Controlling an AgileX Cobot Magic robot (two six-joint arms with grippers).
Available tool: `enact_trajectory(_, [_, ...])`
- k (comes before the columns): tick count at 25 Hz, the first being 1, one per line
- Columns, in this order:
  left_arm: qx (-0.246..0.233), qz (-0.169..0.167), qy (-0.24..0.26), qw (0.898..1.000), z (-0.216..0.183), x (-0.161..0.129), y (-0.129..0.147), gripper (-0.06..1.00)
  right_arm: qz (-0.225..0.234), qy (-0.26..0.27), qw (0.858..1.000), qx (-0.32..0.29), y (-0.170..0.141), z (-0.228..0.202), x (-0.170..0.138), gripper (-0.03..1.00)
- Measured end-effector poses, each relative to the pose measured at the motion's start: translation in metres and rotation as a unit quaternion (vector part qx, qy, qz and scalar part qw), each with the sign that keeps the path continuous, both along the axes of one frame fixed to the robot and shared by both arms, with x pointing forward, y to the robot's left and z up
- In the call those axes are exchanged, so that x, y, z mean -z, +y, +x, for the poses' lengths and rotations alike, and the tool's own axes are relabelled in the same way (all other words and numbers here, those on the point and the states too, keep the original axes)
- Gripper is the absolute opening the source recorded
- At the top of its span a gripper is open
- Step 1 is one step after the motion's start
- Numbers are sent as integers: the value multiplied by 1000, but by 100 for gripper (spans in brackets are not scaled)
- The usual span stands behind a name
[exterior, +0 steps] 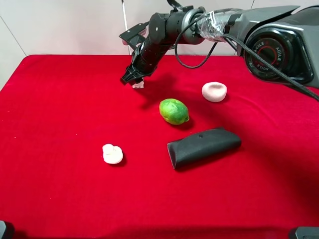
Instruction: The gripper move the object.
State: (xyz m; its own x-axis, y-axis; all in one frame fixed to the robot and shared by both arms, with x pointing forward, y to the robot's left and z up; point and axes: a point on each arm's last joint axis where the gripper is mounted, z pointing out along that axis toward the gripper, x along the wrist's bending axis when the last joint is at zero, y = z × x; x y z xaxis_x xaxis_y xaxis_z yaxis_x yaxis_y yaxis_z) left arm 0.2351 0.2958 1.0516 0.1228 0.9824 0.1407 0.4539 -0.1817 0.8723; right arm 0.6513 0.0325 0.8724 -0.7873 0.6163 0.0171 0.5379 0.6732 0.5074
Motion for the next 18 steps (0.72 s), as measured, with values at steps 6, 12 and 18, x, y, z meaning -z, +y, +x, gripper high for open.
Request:
enact_trajectory(6, [0,0,0,1000,0,0,0,88,2,4,1000,-4,-1,-3,-18,36])
enact_trajectory(12, [0,0,0,1000,0,0,0,88,1,12,1000,-11,-3,-8,-43,36])
enact_trajectory(18, [0,0,0,1000,0,0,0,88,-4,23,1000,-19,-8,-17,-66,36])
